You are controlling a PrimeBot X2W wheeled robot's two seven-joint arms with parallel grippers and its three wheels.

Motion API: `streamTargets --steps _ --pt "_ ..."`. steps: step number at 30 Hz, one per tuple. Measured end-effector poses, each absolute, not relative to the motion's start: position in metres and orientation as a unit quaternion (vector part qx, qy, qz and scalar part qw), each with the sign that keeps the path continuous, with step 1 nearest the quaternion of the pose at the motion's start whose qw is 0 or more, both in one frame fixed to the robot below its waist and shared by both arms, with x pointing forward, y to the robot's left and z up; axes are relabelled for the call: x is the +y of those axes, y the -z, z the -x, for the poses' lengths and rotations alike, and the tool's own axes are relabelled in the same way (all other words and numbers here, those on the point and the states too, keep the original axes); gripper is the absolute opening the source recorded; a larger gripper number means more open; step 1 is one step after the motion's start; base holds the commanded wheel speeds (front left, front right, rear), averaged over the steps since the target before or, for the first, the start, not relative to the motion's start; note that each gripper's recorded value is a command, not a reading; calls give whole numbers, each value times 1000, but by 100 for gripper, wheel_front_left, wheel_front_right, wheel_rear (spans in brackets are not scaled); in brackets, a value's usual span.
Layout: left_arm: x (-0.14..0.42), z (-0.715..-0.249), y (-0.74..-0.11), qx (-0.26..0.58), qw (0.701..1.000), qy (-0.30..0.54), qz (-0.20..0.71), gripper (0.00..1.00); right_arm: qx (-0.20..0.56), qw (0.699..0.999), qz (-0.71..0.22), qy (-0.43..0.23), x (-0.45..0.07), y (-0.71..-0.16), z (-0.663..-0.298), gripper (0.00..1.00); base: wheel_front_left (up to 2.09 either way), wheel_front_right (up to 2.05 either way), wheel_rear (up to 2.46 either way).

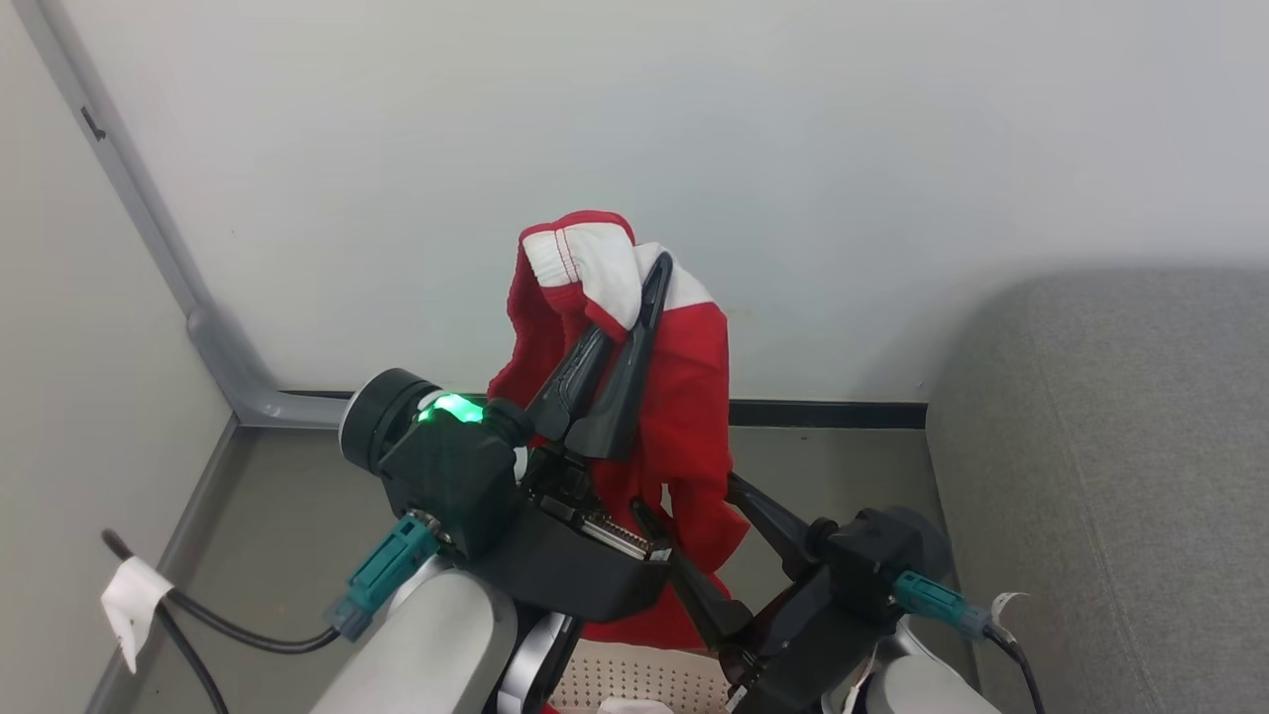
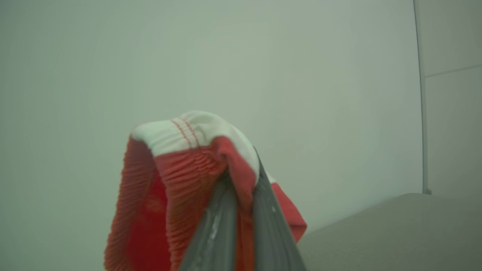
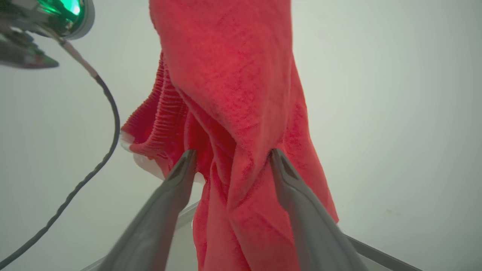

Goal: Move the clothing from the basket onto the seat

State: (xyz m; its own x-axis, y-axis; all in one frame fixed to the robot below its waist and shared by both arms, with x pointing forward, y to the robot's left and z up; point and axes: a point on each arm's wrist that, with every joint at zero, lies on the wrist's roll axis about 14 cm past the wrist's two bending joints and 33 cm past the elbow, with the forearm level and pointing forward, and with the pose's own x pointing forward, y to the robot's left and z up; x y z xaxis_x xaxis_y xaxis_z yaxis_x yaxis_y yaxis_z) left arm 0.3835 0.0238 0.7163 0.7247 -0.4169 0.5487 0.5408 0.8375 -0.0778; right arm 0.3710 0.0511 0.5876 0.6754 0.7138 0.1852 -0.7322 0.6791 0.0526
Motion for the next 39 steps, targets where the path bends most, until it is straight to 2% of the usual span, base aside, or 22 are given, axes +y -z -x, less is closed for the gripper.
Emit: streamTargets --steps 1,2,3,23,24,25,26,28,39 --pt "24 -383 -716 -264 921 260 117 0 -74 912 -59 -399 53 -587 -372 100 0 0 0" --pt "24 -384 -715 -262 922 260 116 0 -73 911 -58 -401 56 -587 -372 44 0 0 0" --pt "24 -384 -715 -261 922 260 116 0 -71 909 -57 -406 58 -586 -371 0 0 0 0" --pt "26 -387 -707 -241 929 256 114 0 -73 912 -70 -398 55 -583 -384 0 0 0 0" --pt "26 -388 -704 -238 930 256 115 7 -78 913 -70 -395 54 -586 -387 0 0 0 0" --pt "26 -388 -701 -233 931 255 116 26 -83 914 -70 -391 52 -590 -390 0 0 0 0" --pt "26 -388 -696 -227 933 254 116 38 -87 915 -70 -387 49 -592 -393 0 0 0 0" --pt "27 -388 -688 -214 937 251 115 100 -93 918 -72 -379 44 -596 -398 0 0 0 0" --pt "22 -382 -643 -150 948 260 106 100 -106 929 -76 -347 21 -601 -413 0 0 0 0"
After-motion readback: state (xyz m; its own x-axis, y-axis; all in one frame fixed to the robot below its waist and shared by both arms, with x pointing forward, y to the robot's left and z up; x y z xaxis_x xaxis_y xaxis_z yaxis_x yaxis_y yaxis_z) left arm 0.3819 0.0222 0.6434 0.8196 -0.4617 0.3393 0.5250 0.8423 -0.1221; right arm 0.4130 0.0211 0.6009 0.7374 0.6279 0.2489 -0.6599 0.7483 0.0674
